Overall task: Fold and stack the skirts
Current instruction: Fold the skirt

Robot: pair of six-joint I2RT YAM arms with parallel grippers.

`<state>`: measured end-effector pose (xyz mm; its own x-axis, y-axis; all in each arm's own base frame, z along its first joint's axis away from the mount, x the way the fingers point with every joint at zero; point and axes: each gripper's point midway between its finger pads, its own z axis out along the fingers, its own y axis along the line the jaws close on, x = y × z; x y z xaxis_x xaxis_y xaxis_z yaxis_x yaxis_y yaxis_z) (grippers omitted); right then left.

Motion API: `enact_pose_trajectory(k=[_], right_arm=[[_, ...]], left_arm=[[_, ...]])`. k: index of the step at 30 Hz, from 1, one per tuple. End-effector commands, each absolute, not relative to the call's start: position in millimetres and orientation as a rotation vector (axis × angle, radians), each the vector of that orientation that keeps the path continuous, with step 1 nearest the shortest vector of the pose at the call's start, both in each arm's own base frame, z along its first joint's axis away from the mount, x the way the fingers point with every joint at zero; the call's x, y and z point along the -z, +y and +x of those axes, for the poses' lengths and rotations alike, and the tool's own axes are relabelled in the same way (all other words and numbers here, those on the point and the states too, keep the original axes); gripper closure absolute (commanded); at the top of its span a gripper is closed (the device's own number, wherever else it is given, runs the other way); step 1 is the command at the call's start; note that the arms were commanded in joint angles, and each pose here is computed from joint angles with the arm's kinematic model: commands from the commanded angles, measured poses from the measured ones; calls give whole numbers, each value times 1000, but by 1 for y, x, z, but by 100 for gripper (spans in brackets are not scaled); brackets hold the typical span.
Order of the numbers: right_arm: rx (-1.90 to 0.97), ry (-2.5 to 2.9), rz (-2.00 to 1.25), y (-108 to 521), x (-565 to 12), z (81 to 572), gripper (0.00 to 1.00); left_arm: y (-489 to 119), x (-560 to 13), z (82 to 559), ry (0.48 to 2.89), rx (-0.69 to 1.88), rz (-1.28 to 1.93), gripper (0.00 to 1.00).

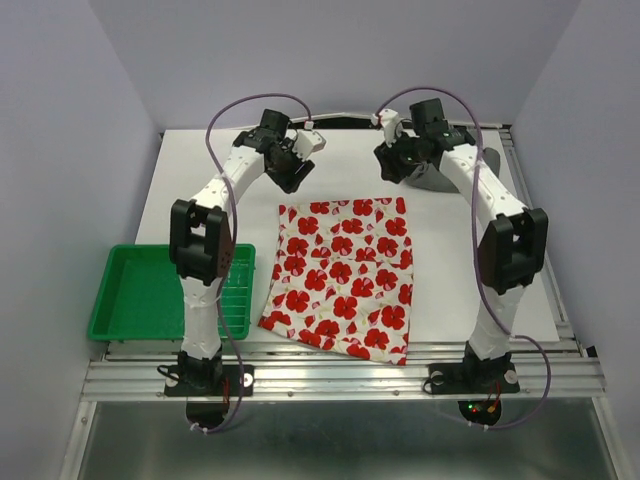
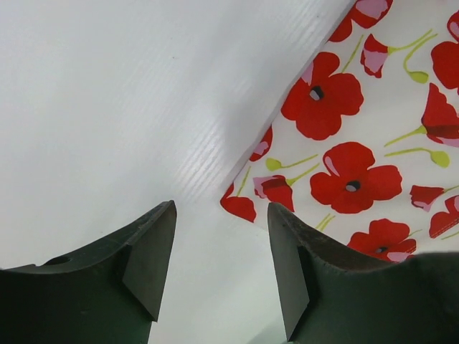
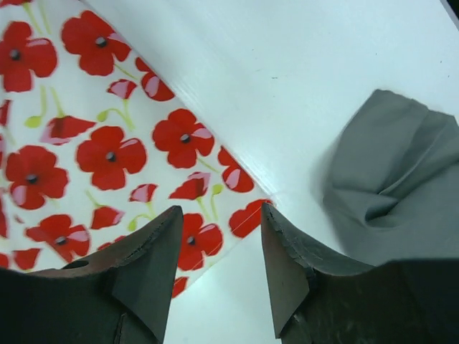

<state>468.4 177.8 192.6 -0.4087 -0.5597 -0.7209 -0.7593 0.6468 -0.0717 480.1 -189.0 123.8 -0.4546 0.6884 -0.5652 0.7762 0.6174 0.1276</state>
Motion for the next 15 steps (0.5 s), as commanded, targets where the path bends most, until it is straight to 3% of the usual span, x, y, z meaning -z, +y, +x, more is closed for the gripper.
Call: enact_pose_trajectory(k=[1, 10, 15], right_arm=[[-206, 2107, -1220, 168, -149, 499, 48], [-189, 2124, -1385, 148, -79, 523, 46], [-208, 2166, -1468, 138, -41, 509, 50]], left_arm=[[-193, -137, 478, 2221, 272, 1192, 35], [-191, -129, 470, 2228, 313, 1185, 35], [-182, -116, 472, 2262, 289, 1176, 35]])
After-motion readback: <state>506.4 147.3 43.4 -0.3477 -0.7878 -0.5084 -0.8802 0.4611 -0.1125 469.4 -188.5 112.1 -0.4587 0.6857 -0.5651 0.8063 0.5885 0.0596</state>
